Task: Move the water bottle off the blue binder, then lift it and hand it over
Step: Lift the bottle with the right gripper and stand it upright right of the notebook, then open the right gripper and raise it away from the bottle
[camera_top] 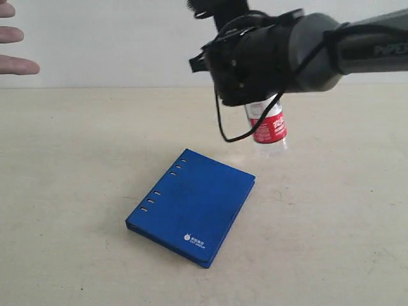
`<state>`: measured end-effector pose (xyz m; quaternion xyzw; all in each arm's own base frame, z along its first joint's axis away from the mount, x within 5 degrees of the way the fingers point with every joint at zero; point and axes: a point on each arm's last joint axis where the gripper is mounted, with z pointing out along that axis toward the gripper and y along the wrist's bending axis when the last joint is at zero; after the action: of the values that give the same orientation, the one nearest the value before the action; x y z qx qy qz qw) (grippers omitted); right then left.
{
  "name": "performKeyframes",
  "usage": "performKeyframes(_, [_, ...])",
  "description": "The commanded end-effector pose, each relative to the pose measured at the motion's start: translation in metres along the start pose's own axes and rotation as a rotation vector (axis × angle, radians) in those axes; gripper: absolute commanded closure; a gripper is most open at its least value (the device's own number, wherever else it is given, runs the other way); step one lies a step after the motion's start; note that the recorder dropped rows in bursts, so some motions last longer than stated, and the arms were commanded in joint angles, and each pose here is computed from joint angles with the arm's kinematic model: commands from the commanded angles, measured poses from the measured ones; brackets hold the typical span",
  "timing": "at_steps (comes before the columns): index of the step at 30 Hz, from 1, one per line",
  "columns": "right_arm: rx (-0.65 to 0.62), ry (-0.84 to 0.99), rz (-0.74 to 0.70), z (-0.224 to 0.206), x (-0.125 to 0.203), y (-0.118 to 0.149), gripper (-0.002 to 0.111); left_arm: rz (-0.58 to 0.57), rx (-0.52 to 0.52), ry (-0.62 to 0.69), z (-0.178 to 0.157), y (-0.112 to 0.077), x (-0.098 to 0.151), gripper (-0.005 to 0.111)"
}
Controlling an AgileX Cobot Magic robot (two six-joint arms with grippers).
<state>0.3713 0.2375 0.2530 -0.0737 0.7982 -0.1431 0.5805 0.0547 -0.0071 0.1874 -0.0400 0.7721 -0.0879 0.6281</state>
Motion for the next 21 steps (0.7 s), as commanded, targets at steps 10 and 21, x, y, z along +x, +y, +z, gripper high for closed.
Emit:
performKeyframes(10, [0.059,0.064,0.304,0.033,0.042,-0.078,0.108,-0.003,0.002,-0.003,0.000,0.000,0.000,0.102])
performKeyframes(21, [-0.004,0.087,0.192,0.034,0.044,-0.075,0.065,-0.003,0.002,-0.003,0.000,0.000,0.000,0.102])
